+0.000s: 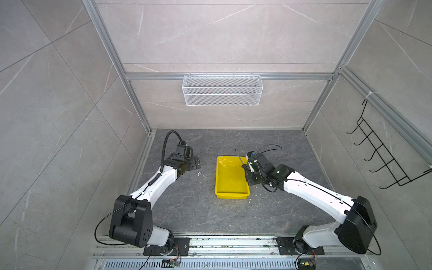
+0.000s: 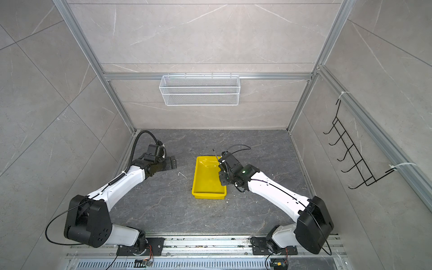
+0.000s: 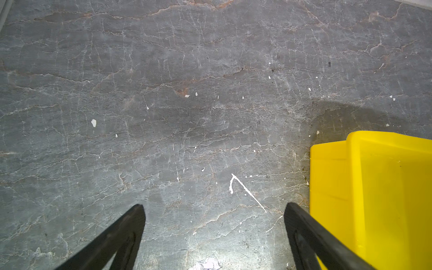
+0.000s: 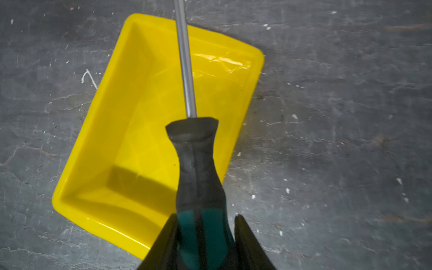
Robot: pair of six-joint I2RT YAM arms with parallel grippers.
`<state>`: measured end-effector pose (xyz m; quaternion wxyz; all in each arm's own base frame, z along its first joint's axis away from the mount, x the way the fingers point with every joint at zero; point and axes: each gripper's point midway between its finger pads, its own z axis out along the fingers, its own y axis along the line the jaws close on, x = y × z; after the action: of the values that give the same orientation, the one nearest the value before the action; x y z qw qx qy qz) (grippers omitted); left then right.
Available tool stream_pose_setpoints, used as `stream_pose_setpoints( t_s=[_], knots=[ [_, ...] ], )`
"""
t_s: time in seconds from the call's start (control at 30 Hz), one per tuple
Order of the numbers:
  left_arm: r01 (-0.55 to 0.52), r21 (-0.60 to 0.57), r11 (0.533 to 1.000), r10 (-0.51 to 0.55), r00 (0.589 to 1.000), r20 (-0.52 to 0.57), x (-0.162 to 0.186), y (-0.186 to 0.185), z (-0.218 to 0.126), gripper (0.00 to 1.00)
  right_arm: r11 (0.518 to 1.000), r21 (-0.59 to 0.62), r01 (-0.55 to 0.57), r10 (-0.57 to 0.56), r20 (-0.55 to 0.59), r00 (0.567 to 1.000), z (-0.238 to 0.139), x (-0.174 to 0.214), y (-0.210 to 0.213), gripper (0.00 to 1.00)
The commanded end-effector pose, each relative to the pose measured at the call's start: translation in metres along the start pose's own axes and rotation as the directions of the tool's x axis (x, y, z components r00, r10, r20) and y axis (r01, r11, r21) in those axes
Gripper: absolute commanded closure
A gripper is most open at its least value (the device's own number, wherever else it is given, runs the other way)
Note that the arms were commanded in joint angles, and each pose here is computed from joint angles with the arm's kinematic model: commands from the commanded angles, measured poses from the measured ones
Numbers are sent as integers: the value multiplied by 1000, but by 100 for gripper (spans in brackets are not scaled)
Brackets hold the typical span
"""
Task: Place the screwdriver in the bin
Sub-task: 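Lift the screwdriver with the right gripper and carry it over the yellow bin, then lower the screwdriver into the yellow bin and open the right gripper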
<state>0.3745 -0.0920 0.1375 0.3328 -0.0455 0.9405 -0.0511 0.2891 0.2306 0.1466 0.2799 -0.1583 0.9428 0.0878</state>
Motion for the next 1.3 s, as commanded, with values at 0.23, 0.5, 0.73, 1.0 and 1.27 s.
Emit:
stream_pose_setpoints(
  t_s=[0.23,0.5,0.73,1.0,1.27],
  knots=[
    [22,13,1000,-23,999,48,-18,-5,-11,4,997,-61,47,-49,-38,998,49,1,43,93],
    [10,-2,1000,-10,999,38,-12,-1,-11,4,997,-52,59,-63,-89,994,71,15,44,92],
    [7,-11,1000,-7,999,47,-10,2,-13,4,997,-42,60,-64,-107,992,83,20,44,91],
    [2,-15,1000,-2,999,44,-8,3,-12,4,997,-37,61,-66,-137,988,95,28,44,87],
    [2,-19,1000,-1,999,42,-5,5,-11,4,998,-18,66,-68,-148,987,102,31,41,73]
  ],
)
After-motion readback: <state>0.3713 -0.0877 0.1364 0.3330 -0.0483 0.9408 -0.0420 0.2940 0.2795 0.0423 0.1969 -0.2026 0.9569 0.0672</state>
